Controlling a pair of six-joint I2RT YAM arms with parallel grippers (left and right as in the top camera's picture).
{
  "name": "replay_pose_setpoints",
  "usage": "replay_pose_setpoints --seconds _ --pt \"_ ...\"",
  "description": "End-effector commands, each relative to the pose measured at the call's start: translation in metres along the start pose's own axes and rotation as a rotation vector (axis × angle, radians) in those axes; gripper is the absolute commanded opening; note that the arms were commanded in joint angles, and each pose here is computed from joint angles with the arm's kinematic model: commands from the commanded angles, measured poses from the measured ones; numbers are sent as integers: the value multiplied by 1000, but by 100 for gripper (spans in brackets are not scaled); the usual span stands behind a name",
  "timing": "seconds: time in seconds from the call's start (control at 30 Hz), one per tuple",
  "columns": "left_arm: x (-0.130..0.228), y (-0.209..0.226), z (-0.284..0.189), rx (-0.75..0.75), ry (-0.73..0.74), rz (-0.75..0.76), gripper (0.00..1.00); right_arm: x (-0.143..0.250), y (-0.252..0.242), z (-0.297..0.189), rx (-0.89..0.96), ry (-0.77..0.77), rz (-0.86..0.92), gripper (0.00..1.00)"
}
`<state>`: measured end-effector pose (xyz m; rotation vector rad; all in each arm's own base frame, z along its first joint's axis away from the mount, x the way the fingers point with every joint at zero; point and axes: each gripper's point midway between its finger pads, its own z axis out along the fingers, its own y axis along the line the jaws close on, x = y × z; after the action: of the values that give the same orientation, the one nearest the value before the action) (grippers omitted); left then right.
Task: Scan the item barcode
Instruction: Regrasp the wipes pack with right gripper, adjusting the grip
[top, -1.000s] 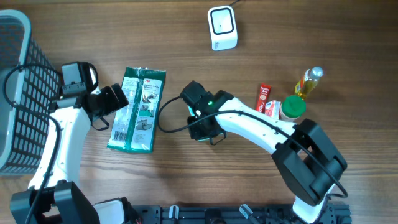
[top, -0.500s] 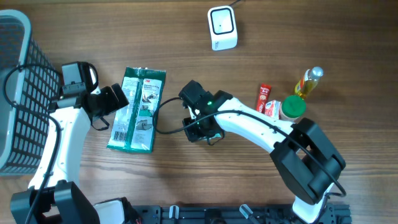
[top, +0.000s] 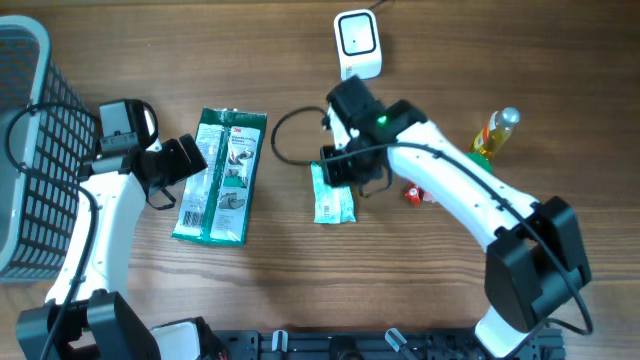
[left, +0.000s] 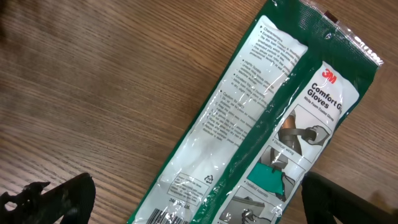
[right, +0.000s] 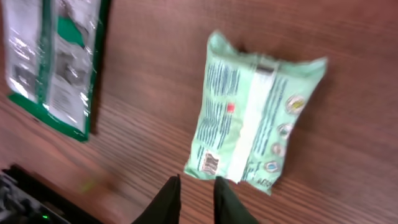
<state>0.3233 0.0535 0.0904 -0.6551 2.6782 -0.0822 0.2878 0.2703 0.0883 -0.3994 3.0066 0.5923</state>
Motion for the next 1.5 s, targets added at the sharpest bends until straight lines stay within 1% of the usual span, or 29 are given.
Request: replay_pose_setpoints --seconds 0.0,0.13,0.27,0.33,0.43,0.6,0.7,0.73,0.9,1.0,1.17,1.2,1.33,1.47 --pt "3 -2 1 7 9 23 100 24 1 29 13 59 28 16" --pt "3 -2 1 7 9 23 100 38 -14 59 30 94 85 15" --pt "3 -2 1 7 9 23 100 49 -22 90 3 134 113 15" --pt "3 -2 1 7 9 23 100 52 -26 97 13 152 127 15" --pt "3 -2 1 7 9 23 100 45 -21 91 -22 143 131 15" --pt "3 -2 1 7 9 23 100 12 12 44 -151 55 63 16" --pt "3 -2 1 7 9 23 100 17 34 32 -266 77 12 19" --pt "3 -2 1 7 9 23 100 22 40 31 -309 101 -2 19" --pt "3 -2 1 7 9 23 100 28 30 45 -288 108 20 18" --pt "3 -2 1 7 9 23 100 26 22 62 -289 73 75 18" --pt "3 -2 1 7 9 23 100 42 -4 95 -247 62 180 17" --pt "3 -2 1 7 9 23 100 44 -5 97 -247 61 179 17" --pt "3 -2 1 7 9 23 100 37 -1 95 -261 48 171 17" --pt "3 -2 1 7 9 23 100 9 31 64 -373 -9 107 18"
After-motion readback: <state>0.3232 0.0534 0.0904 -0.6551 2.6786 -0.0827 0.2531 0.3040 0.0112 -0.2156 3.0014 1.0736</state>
